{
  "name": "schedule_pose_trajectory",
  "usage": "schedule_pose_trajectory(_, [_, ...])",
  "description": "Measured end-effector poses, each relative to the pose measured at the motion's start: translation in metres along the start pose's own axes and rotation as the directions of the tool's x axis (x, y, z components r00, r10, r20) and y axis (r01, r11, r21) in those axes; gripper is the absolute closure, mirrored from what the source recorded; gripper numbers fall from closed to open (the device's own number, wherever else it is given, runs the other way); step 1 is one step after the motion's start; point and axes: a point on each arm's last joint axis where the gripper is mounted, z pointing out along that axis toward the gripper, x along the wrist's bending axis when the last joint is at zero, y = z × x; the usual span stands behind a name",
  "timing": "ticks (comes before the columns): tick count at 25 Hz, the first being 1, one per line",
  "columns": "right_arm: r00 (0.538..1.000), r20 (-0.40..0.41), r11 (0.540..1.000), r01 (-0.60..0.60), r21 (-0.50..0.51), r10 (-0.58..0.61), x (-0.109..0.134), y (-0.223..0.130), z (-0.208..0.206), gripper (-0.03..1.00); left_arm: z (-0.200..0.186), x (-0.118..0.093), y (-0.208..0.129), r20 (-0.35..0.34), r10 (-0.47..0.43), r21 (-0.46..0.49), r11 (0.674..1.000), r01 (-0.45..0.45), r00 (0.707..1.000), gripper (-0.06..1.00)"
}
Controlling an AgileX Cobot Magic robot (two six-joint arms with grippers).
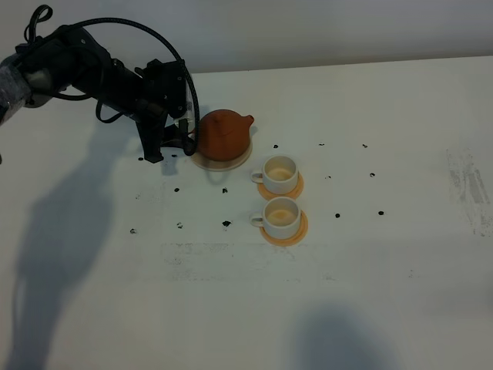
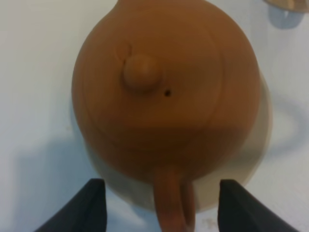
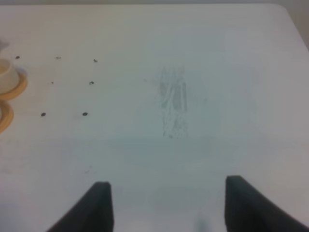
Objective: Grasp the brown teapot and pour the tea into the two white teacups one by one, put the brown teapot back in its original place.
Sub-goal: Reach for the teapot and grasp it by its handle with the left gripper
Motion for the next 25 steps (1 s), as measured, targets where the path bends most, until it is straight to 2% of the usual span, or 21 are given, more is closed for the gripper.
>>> schedule_pose_trajectory(11, [1.0,0.0,1.0,0.0,0.0,0.0,0.0,0.0,0.0,0.45,0.0,-0.0002,0.0001,0.003,-0.051,0.0,0.999,0.051,0.999,0.46])
schedule_pose_trajectory(21, [1.0,0.0,1.0,0.0,0.0,0.0,0.0,0.0,0.0,0.45,0.0,-0.0005,0.0001,0.005,-0.031,-0.001,1.0,0.031,0.999,0.46])
schedule_pose_trajectory(25, [1.0,0.0,1.0,0.0,0.0,0.0,0.0,0.0,0.0,0.45,0.0,-0.0007,0.0002,0.008,-0.031,-0.002,1.0,0.031,0.999,0.5])
